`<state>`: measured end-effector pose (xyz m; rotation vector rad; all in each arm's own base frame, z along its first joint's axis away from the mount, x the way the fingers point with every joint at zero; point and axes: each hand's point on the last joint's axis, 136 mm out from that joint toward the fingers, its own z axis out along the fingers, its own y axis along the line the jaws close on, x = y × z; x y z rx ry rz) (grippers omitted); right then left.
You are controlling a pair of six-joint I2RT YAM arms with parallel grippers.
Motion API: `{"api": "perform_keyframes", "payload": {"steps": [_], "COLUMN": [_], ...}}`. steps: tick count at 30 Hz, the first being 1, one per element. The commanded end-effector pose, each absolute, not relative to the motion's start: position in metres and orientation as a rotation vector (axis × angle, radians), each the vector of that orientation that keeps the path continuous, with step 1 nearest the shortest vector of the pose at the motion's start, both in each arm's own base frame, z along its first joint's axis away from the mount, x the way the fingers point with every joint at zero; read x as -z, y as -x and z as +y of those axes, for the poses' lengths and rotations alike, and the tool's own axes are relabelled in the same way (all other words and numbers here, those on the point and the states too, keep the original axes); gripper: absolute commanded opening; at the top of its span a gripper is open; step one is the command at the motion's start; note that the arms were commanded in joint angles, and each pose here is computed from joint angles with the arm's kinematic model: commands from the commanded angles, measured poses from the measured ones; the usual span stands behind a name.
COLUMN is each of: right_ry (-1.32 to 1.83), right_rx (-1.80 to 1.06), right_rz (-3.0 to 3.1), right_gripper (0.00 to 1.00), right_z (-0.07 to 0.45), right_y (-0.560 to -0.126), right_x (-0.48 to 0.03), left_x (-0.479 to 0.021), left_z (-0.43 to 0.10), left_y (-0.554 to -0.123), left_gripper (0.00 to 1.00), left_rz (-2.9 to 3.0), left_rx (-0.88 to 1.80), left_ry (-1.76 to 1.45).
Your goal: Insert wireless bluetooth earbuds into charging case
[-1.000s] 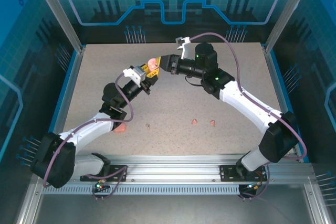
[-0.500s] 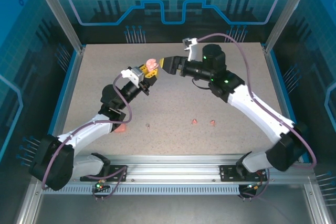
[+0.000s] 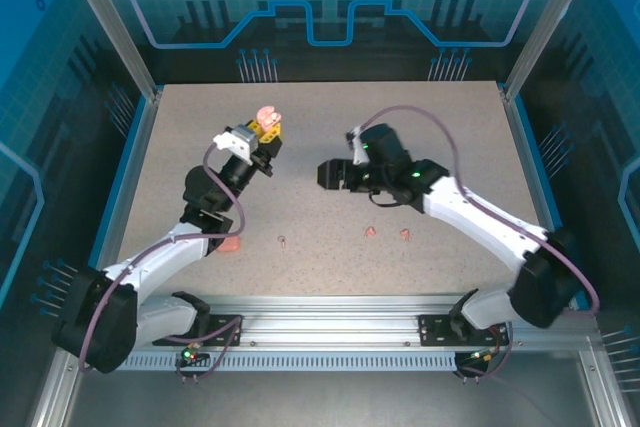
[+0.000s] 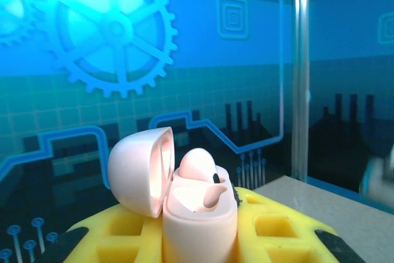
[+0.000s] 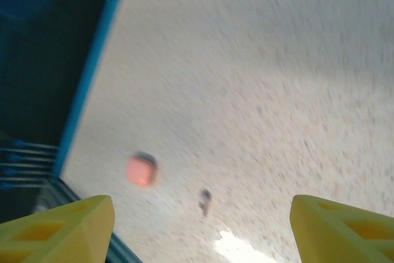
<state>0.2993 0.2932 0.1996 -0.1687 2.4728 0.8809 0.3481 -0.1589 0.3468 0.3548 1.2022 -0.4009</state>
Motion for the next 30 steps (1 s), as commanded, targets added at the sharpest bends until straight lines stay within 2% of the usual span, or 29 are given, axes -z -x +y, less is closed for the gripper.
{"api": "perform_keyframes", "payload": {"steps": [1,6,14,20,30], "right_ry": [0.225,0.369,0.556,0.632,0.630], "right_rx": [-0.724,-0.519,-0.291,-0.206,-0.152], "right_rz": [2.663,2.808,2.904,2.939,2.953], "right_gripper": [0.74,0.70,0.62,0.55,0.49], "right_z": [0.305,0.339,0.383,0.402,0.414], "right_y": [-0.278,-0.262,-0.243,-0.233,-0.235], "right_x": [-0.151,-0.105,-0.061,-0.038,-0.020], "left_x": [-0.369,-0.376,-0.379,-0.379,-0.379], "left_z": [-0.133,-0.109,-0.095,-0.090,-0.089], "left_y": [-0.342,-0.341,-0.338,-0.338,-0.336], "left_gripper": [0.00,0.00,0.00,0.00,0.00], "left_rz": [1.137,1.129,1.120,1.117,1.111], "left_rx": [0.383,0.352,0.329,0.317,0.311], "left_ry": [-0.263,-0.199,-0.166,-0.156,-0.162]}}
